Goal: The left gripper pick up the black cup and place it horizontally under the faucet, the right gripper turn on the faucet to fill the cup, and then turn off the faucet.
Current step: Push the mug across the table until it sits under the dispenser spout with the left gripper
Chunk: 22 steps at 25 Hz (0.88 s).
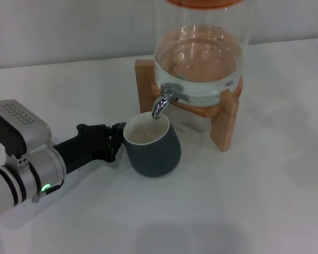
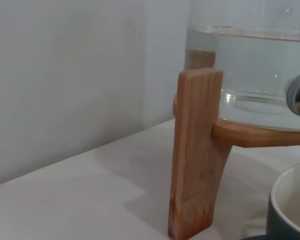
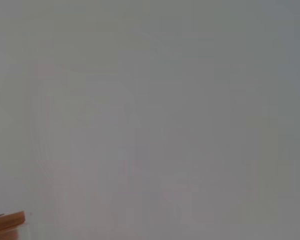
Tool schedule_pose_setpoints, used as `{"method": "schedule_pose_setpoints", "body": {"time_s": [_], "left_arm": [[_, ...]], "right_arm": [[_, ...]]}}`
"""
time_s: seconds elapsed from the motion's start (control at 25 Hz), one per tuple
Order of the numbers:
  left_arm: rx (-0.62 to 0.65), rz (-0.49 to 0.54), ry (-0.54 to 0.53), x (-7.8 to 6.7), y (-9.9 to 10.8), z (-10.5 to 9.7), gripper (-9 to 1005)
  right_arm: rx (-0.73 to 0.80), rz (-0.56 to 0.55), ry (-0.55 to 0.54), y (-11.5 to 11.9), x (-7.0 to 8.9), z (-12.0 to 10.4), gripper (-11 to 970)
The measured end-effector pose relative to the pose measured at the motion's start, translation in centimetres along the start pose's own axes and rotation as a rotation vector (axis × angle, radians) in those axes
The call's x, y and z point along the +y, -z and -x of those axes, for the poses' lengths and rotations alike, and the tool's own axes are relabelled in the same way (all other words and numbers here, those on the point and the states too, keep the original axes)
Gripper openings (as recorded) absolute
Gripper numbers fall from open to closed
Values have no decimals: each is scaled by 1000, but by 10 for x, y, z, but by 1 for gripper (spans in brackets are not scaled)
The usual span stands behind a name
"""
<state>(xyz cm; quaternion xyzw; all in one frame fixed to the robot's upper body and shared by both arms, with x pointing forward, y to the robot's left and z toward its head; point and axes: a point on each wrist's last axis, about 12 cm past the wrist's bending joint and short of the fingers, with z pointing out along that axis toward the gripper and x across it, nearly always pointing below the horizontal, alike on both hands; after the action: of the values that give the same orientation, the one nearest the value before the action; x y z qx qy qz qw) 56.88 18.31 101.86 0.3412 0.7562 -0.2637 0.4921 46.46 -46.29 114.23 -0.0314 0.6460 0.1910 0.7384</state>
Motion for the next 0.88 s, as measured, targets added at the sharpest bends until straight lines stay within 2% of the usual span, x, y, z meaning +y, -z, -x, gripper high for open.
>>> {"method": "schedule_pose_setpoints", "body": {"time_s": [0.44,0.64,0.88], "left_arm": [[-30,-2,3,1,1,4,107],[-31,-1,5,1,1,3,196],[-31,5,4,3,3,2,207]], "right_arm": [[0,-5,0,2,0,0,757],[0,-4,1,1,-1,0,757],[-1,-5,1,1,-1,1,757]]}}
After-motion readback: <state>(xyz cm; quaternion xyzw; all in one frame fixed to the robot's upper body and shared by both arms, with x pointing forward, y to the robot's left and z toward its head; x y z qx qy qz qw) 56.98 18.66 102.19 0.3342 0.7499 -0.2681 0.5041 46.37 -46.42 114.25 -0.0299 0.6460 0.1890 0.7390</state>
